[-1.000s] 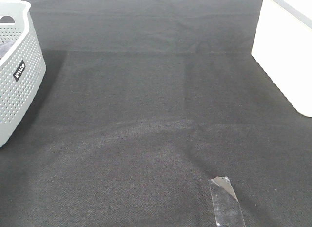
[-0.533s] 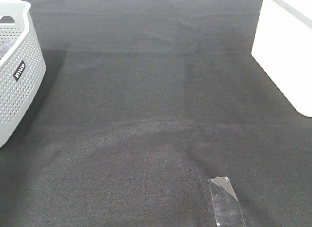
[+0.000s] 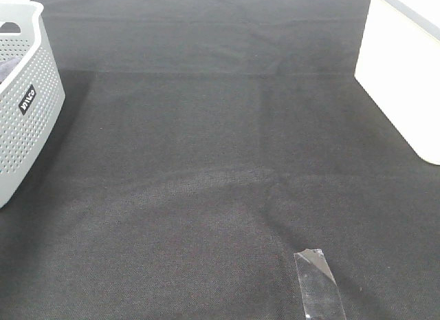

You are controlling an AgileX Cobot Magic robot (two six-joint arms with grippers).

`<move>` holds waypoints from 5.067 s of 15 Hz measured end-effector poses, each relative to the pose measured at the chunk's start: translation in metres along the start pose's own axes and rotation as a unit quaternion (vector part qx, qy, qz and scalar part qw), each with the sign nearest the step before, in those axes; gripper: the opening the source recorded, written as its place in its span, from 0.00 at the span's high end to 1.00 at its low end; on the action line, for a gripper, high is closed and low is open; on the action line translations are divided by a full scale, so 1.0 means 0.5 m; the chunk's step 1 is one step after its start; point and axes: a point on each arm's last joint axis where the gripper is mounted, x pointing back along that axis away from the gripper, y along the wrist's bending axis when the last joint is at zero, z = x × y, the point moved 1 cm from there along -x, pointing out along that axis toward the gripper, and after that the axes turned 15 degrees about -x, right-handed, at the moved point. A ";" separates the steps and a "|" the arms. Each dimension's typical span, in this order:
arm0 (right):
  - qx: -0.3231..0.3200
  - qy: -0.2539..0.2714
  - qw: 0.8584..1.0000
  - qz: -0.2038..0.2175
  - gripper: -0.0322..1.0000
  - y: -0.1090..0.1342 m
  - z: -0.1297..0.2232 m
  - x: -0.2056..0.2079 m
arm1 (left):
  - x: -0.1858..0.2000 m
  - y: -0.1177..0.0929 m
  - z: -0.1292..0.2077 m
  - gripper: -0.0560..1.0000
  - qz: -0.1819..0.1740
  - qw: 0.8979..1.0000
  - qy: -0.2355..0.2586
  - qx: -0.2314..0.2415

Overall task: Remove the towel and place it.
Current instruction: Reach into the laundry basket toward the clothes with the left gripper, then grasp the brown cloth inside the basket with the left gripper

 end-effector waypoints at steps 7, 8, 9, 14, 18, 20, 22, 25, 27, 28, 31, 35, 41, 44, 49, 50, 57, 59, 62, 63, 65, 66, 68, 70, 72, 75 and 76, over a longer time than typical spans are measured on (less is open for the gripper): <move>0.000 0.000 1.000 0.000 0.42 0.000 0.000 0.000 | -0.103 0.030 -0.038 0.23 -0.022 0.998 0.050 0.006; 0.000 0.000 1.000 0.000 0.42 0.000 0.000 0.000 | -0.118 0.039 -0.037 0.23 -0.017 0.998 0.056 0.003; 0.000 0.000 1.000 0.000 0.42 0.000 0.000 0.000 | -0.130 0.039 -0.038 0.23 -0.009 0.998 0.055 0.003; 0.000 0.000 1.000 0.000 0.42 0.000 0.000 0.000 | -0.168 0.023 -0.055 0.23 0.007 1.000 0.026 -0.001; 0.000 0.000 1.000 0.000 0.42 0.000 0.000 0.000 | -0.224 0.006 -0.068 0.23 0.014 1.000 0.026 -0.009; 0.000 0.000 1.000 0.000 0.42 0.000 0.000 0.000 | -0.259 -0.009 -0.073 0.23 0.027 0.999 0.021 -0.006; 0.000 0.000 1.000 0.000 0.42 0.000 0.000 0.000 | -0.271 -0.015 -0.073 0.23 0.033 0.999 0.025 -0.004; 0.000 0.000 1.000 0.000 0.42 0.000 0.000 0.000 | -0.299 -0.025 -0.075 0.25 0.039 0.999 0.019 -0.007; 0.000 0.000 1.000 0.000 0.42 0.000 0.000 0.000 | -0.304 -0.027 -0.075 0.28 0.039 0.999 0.018 -0.007; 0.000 0.000 1.000 0.000 0.42 0.000 0.000 0.000 | -0.309 -0.029 -0.076 0.28 0.040 0.999 0.018 -0.008; 0.000 0.000 1.000 0.000 0.42 0.000 0.000 0.000 | -0.329 -0.036 -0.070 0.31 0.042 0.999 0.030 -0.012; 0.000 0.000 1.000 0.000 0.42 0.000 0.000 0.000 | -0.329 -0.035 -0.070 0.47 0.040 0.999 0.029 -0.014; 0.000 0.000 1.000 0.000 0.42 0.000 0.000 0.000 | -0.329 -0.032 -0.072 0.95 0.031 0.999 0.024 -0.023; 0.000 0.000 1.000 0.000 0.42 0.000 0.000 0.000 | -0.327 -0.031 -0.074 0.95 0.031 0.999 0.021 -0.021; -0.001 0.000 1.000 0.000 0.42 0.000 0.000 0.000 | -0.182 0.015 -0.116 0.95 0.017 0.995 -0.096 -0.013; -0.001 0.000 1.000 0.000 0.42 0.000 0.000 0.000 | -0.143 0.020 -0.124 0.95 0.013 0.992 -0.125 -0.021; -0.018 0.017 0.999 -0.039 0.42 0.017 -0.001 -0.005 | 0.080 -0.005 -0.155 0.95 -0.001 0.948 -0.309 -0.075; -0.004 0.045 0.997 -0.063 0.42 0.030 -0.010 -0.018 | 0.119 -0.019 -0.163 0.95 0.004 0.936 -0.341 -0.085; 0.025 0.081 0.991 -0.106 0.42 0.050 -0.023 -0.040 | 0.185 -0.036 -0.189 0.95 0.012 0.913 -0.397 -0.091; 0.033 0.082 0.988 -0.126 0.42 0.059 -0.029 -0.044 | 0.207 -0.040 -0.198 0.95 0.015 0.903 -0.420 -0.091; 0.050 0.062 0.984 -0.162 0.42 0.074 -0.045 -0.049 | 0.250 -0.053 -0.212 0.95 0.021 0.877 -0.471 -0.093; 0.060 0.046 0.982 -0.171 0.42 0.078 -0.053 -0.051 | 0.262 -0.063 -0.215 0.95 0.028 0.866 -0.490 -0.096; 0.081 0.000 0.981 -0.176 0.42 0.081 -0.071 -0.054 | 0.282 -0.089 -0.219 0.95 0.044 0.849 -0.516 -0.103; 0.091 -0.028 0.979 -0.179 0.42 0.084 -0.084 -0.057 | 0.299 -0.108 -0.221 0.95 0.055 0.833 -0.539 -0.108; 0.116 -0.023 0.974 -0.193 0.42 0.091 -0.098 -0.082 | 0.317 -0.150 -0.222 0.95 0.079 0.816 -0.559 -0.122; 0.137 0.010 0.966 -0.218 0.43 0.101 -0.115 -0.141 | 0.307 -0.221 -0.222 0.95 0.099 0.811 -0.550 -0.172; 0.138 0.016 0.964 -0.227 0.43 0.104 -0.122 -0.164 | 0.304 -0.231 -0.220 0.95 0.098 0.811 -0.546 -0.182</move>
